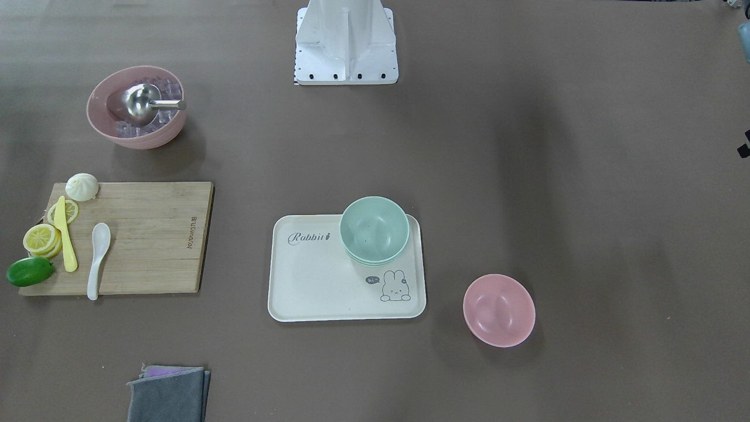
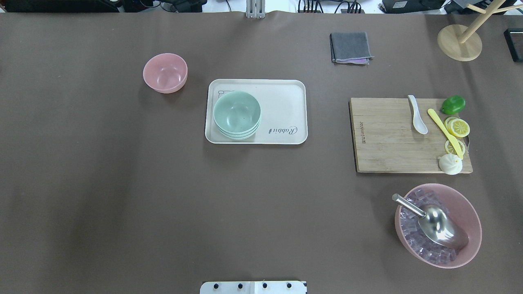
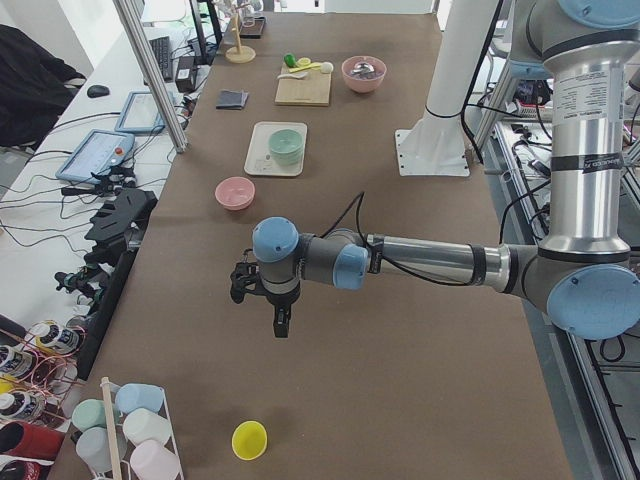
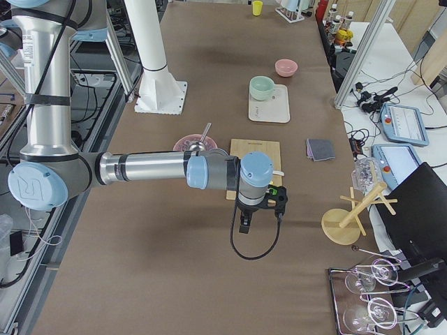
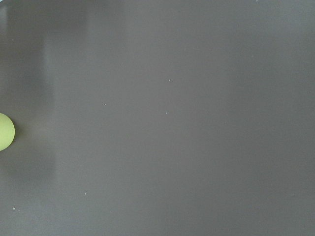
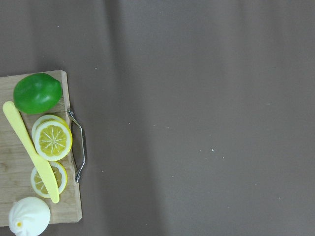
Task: Stack pink bowl on green and place spoon
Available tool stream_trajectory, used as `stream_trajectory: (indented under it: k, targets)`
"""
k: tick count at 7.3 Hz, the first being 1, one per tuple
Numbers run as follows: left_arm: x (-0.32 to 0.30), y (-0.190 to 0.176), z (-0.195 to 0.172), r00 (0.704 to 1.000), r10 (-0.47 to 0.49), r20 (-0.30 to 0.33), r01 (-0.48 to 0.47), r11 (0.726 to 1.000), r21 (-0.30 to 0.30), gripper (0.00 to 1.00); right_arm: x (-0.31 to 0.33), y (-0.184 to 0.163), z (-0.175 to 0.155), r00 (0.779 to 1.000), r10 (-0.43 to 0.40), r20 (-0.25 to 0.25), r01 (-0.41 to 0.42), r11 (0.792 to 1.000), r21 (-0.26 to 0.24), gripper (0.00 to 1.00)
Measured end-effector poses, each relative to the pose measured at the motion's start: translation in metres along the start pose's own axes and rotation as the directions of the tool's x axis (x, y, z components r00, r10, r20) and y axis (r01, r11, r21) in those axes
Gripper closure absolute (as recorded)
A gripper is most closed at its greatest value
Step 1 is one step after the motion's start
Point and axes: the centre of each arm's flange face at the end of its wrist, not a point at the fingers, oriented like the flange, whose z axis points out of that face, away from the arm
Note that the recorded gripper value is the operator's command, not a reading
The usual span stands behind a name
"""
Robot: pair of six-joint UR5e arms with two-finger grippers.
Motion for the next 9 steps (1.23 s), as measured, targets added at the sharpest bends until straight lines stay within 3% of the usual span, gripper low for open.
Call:
stream_trajectory:
  k: [9]
  targets:
    - [0.006,-0.005,-0.0029,1.0,0.005,-0.003,-0.005,1.0,0.008,0.02,-0.0023,-0.0003,-0.0018,1.0,-0.016,0.003,0.016,1.0,0.007,0.0]
